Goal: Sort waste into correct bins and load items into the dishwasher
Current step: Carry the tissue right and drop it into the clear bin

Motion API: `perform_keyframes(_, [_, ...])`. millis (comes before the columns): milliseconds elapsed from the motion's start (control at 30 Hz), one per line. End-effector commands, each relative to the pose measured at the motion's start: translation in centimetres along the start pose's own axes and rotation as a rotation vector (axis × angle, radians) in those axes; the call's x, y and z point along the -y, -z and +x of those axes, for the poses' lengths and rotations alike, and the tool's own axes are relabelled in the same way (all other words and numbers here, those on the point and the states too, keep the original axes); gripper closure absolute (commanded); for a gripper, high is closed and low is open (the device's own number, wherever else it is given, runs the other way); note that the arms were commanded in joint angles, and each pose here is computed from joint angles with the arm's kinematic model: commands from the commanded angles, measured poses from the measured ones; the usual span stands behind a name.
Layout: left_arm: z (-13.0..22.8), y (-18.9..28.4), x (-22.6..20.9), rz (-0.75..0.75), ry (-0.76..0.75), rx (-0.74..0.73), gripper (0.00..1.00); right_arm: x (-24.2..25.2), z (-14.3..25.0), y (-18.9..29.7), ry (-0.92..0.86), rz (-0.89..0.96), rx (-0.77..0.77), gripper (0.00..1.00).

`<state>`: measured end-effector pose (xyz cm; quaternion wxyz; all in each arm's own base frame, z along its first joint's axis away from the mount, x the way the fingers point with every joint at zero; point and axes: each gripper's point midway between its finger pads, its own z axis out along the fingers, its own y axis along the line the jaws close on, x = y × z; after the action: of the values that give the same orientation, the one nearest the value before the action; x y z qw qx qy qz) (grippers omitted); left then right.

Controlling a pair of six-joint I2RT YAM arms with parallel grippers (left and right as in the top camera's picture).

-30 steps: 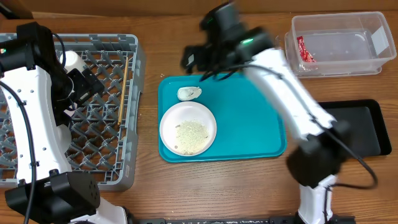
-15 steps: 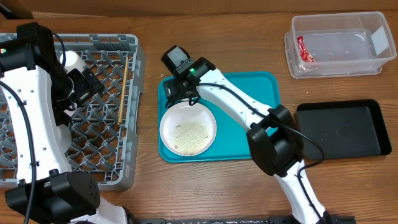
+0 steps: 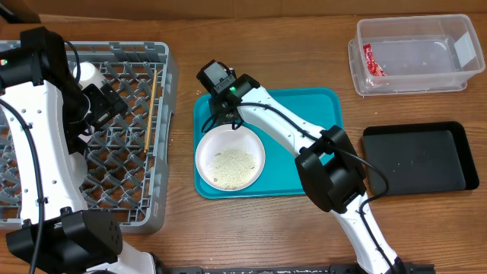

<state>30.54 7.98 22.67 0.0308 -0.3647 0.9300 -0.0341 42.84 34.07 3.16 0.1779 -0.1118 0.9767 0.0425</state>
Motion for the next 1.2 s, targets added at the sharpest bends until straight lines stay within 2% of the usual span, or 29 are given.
perform_keyframes(0, [0.0,0.4,-0.3,-0.004,-0.016,0.018,0.00,1.1,0.8,-0.8,-0.006,0.041,-0.015,0.68])
perform_keyframes(67, [0.0,0.4,-0.3,-0.004,-0.016,0.017,0.00,1.5,1.0,-0.9,-0.004,0.059,-0.021,0.90])
perform_keyframes(100, [0.0,0.4,-0.3,-0.004,-0.016,0.017,0.00,1.6,1.0,-0.8,-0.004,0.065,-0.020,0.96])
perform_keyframes(267, [0.0,0.4,-0.3,-0.004,-0.016,0.018,0.00,3.3,-1.4,2.4,-0.019,0.150,0.041,0.96])
perform_keyframes(400, [0.0,0.4,-0.3,-0.004,-0.016,0.018,0.00,7.6,-5.6,8.6,-0.129,0.299,0.178,0.96])
perform_keyframes(467, [0.0,0.4,-0.3,-0.004,-0.016,0.017,0.00,10.1,-7.7,12.1,-0.176,0.344,0.238,0.96])
perform_keyframes(500, [0.0,0.4,-0.3,-0.004,-0.016,0.018,0.00,13.5,-9.5,15.2,-0.240,0.386,0.290,0.96])
perform_keyframes(567, [0.0,0.4,-0.3,-0.004,-0.016,0.017,0.00,17.6,-10.9,17.5,-0.320,0.417,0.329,0.96])
perform_keyframes(700, [0.0,0.4,-0.3,-0.004,-0.016,0.018,0.00,26.0,-11.9,18.9,-0.483,0.421,0.335,0.96])
perform_keyframes(833, [0.0,0.4,-0.3,-0.004,-0.016,0.017,0.00,32.8,-11.2,18.2,-0.632,0.326,0.285,0.96])
perform_keyframes(967, [0.0,0.4,-0.3,-0.004,-0.016,0.018,0.00,38.6,-11.0,18.0,-0.754,0.230,0.299,0.95])
perform_keyframes(1000, [0.0,0.4,-0.3,-0.004,-0.016,0.017,0.00,39.6,-10.9,18.0,-0.774,0.214,0.305,0.88])
perform_keyframes(1033, [0.0,0.4,-0.3,-0.004,-0.016,0.018,0.00,40.7,-10.7,17.9,-0.793,0.201,0.306,0.73])
perform_keyframes(1100, [0.0,0.4,-0.3,-0.004,-0.016,0.018,0.00,42.1,-10.2,17.7,-0.814,0.171,0.299,0.30])
perform_keyframes(1133, [0.0,0.4,-0.3,-0.004,-0.016,0.017,0.00,42.6,-9.9,17.6,-0.808,0.151,0.289,0.01])
perform_keyframes(1167, [0.0,0.4,-0.3,-0.004,-0.016,0.018,0.00,42.8,-9.7,17.3,-0.799,0.131,0.279,0.00])
